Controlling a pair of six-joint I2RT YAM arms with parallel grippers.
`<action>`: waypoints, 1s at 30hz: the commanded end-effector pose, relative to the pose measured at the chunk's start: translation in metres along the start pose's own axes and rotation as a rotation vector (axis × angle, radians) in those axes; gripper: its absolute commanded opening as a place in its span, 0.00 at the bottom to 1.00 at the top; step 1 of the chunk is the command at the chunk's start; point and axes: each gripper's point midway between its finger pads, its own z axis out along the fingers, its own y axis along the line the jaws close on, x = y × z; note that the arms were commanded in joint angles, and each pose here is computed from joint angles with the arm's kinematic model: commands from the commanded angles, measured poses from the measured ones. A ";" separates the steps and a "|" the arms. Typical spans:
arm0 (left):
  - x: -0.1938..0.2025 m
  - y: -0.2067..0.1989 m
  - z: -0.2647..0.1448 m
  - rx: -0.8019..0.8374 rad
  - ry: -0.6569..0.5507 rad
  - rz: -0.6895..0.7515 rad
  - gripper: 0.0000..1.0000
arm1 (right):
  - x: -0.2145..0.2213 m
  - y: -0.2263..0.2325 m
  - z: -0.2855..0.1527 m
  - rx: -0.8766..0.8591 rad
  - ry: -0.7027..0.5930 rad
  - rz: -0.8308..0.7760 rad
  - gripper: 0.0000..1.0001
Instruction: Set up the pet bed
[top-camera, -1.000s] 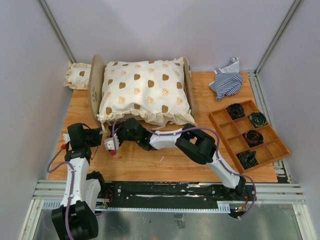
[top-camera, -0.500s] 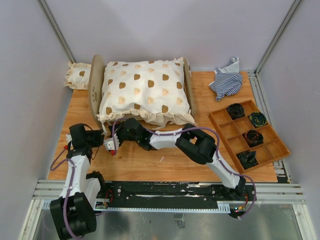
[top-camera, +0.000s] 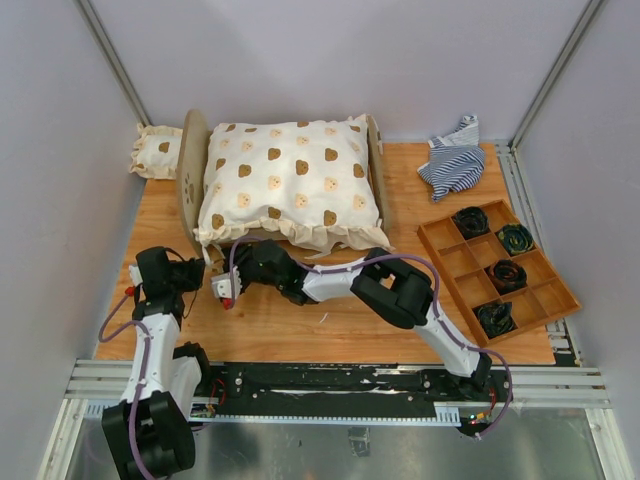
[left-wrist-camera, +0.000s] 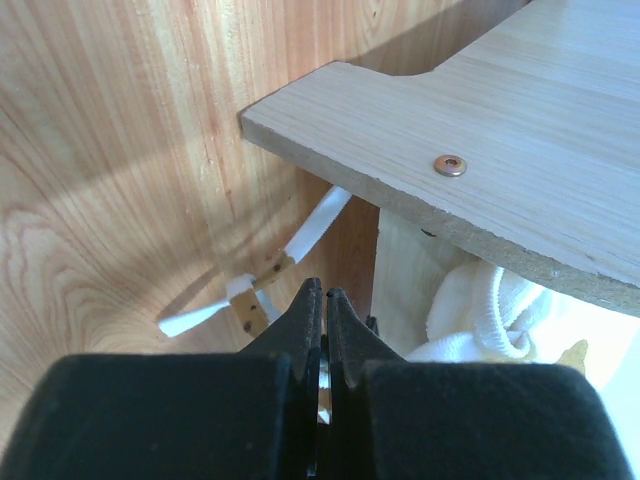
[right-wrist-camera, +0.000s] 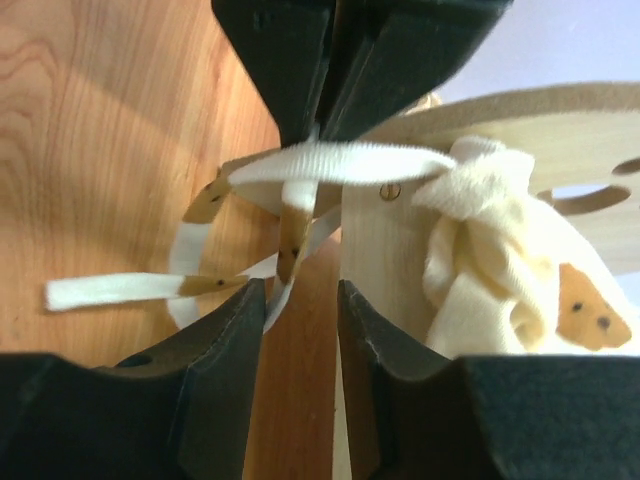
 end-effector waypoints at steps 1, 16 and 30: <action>-0.005 -0.010 -0.001 0.037 -0.018 0.001 0.00 | -0.015 -0.029 -0.020 0.120 -0.005 0.197 0.37; 0.003 -0.010 0.002 0.044 0.033 -0.031 0.00 | 0.013 0.008 -0.062 0.220 0.067 1.133 0.35; 0.003 -0.017 0.000 0.054 0.035 -0.163 0.00 | 0.017 0.032 -0.023 0.301 -0.053 1.709 0.34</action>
